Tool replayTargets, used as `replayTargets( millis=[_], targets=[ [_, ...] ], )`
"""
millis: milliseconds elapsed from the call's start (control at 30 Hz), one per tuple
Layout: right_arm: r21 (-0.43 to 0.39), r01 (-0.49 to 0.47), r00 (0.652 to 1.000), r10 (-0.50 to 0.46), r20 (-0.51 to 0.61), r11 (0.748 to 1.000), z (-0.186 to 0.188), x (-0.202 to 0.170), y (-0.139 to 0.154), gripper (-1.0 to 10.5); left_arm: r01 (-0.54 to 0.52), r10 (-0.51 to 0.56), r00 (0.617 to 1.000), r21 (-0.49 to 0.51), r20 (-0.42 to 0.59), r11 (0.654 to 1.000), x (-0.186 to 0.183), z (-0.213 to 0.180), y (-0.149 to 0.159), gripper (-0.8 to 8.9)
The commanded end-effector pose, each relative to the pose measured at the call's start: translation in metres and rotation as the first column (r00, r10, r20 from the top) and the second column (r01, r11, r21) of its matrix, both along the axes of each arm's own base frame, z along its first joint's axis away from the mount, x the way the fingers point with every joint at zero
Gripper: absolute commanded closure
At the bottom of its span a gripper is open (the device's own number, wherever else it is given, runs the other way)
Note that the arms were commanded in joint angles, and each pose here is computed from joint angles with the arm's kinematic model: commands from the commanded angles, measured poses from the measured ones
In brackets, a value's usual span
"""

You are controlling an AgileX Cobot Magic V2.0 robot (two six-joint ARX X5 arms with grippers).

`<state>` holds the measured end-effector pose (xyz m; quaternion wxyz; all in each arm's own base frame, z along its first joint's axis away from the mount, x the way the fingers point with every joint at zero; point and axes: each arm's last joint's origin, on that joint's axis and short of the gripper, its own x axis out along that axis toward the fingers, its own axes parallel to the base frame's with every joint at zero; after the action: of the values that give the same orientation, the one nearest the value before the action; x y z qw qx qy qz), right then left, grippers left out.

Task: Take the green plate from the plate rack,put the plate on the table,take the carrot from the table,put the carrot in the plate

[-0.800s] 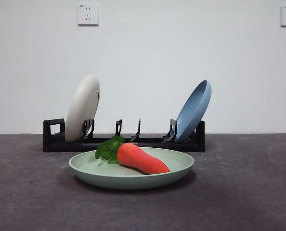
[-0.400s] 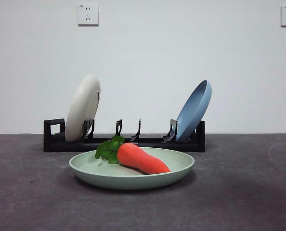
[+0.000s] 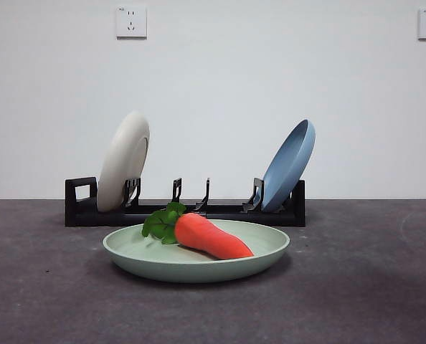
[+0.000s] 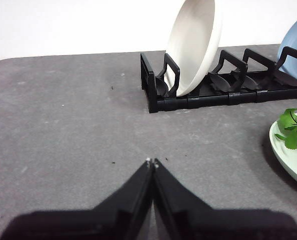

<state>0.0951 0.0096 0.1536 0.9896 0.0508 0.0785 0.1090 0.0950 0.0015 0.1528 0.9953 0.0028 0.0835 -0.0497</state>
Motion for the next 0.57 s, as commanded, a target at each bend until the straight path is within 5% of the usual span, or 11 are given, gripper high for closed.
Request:
replayTargets(
  millis=[33, 567],
  targets=[
    [0.037, 0.007, 1.000, -0.006, -0.023, 0.999, -0.0042, 0.0003, 0.0000, 9.5, -0.007, 0.007, 1.000, -0.006, -0.006, 1.000, 0.0007, -0.0045, 0.0004, 8.17],
    [0.037, 0.009, 1.000, -0.008, -0.023, 0.999, -0.0041, 0.0003, -0.0001, 9.5, -0.007, 0.007, 1.000, -0.006, -0.006, 1.000, 0.0007, -0.0045, 0.0004, 8.17]
  ],
)
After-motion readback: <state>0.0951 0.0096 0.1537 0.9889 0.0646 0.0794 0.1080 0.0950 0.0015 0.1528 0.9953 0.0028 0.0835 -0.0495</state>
